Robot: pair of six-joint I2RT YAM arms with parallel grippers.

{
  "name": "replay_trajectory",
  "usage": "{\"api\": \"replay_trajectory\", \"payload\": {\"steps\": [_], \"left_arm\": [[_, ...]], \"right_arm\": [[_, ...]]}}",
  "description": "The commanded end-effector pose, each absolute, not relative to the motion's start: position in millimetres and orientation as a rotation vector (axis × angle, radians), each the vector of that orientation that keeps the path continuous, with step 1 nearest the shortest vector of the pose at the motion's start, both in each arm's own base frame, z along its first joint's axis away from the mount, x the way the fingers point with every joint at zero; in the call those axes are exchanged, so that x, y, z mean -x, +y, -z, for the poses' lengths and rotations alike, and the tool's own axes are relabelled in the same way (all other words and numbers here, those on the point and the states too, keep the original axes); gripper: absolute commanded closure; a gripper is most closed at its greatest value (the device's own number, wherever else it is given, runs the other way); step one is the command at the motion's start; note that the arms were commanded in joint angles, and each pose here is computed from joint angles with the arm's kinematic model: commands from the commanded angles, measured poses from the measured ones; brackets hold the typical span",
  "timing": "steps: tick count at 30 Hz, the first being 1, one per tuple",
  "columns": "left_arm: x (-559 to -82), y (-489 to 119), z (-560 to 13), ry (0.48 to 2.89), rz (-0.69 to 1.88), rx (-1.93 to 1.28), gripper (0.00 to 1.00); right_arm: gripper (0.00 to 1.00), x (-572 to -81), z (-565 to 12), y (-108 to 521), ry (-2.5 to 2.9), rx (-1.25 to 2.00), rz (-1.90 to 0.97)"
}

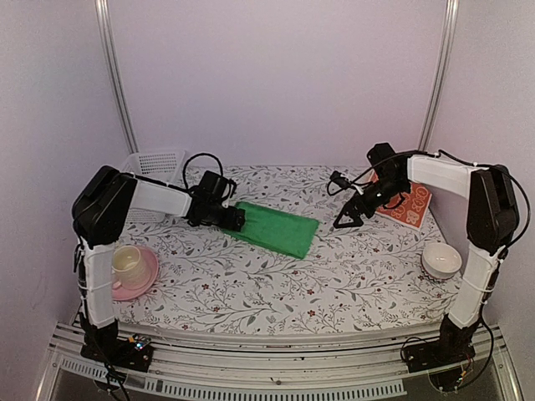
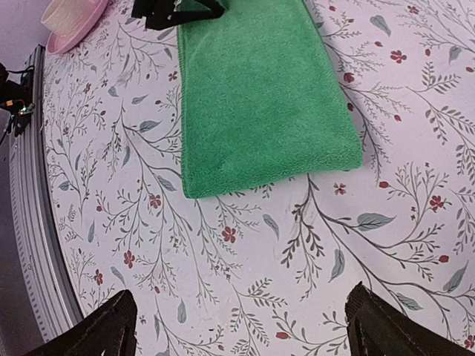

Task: Roll the towels
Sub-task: Rotate the towel at the center of the board.

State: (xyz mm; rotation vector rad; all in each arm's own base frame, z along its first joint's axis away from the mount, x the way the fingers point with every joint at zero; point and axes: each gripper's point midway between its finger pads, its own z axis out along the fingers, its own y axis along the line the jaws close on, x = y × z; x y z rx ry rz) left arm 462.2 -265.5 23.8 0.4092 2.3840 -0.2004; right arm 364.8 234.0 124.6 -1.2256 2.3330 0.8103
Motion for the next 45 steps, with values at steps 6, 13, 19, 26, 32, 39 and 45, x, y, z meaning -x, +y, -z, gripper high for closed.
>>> {"api": "replay_trajectory", "payload": {"steps": [6,13,19,26,32,39,45], "left_arm": [[-464,-323,-116,2.179,0.288,-0.565,0.03],[-434,-413,-100,2.166,0.346,-0.686,0.16],[-415,-481,-71,2.156,0.575,-0.739,0.20],[-420,-508,-37,2.179,0.611,-0.724,0.17],[-407,-517,-12,2.228,0.672,-0.764,0.19],[-347,-507,23,2.338,0.686,-0.937,0.20],[-279,-500,26,2.329,0.797,-1.133,0.21]], "right_arm": [[0.01,-390,-138,214,2.303,1.113,-0.698],[0.01,-417,-150,186,2.295,0.941,-0.577],[0.01,-434,-144,153,2.333,0.795,-0.564],[0.01,-442,-144,132,2.343,0.706,-0.550],[0.01,-442,-150,132,2.328,0.703,-0.551],[0.01,-439,-155,136,2.308,0.720,-0.586],[0.01,-426,-165,149,2.263,0.778,-0.696]]}}
